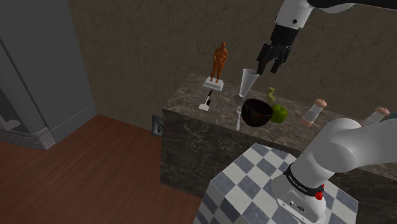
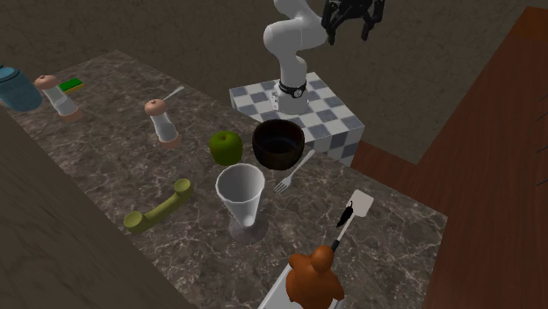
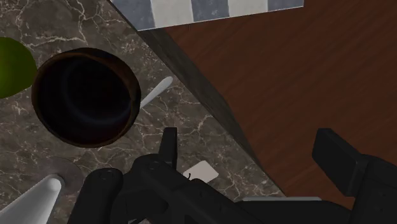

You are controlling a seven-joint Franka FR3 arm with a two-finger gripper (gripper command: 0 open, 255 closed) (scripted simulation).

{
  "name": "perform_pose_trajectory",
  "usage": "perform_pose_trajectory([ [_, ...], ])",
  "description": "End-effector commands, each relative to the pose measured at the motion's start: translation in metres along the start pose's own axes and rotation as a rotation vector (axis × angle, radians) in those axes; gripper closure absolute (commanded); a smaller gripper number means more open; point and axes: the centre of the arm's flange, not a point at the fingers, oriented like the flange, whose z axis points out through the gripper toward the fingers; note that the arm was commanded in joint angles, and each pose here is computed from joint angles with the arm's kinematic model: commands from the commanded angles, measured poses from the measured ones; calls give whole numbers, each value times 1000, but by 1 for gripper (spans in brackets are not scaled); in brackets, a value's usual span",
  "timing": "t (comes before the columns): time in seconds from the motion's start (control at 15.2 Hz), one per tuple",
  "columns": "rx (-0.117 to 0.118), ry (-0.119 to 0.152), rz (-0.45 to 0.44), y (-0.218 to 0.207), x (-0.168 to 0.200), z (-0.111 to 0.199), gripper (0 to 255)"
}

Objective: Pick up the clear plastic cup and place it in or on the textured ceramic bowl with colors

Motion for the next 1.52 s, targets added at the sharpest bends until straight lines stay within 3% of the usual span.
perform_pose_trajectory([
  [0.0, 0, 0, 0, 0, 0, 0, 0],
  [1.45, -132, -23, 92, 164, 212, 86, 0],
])
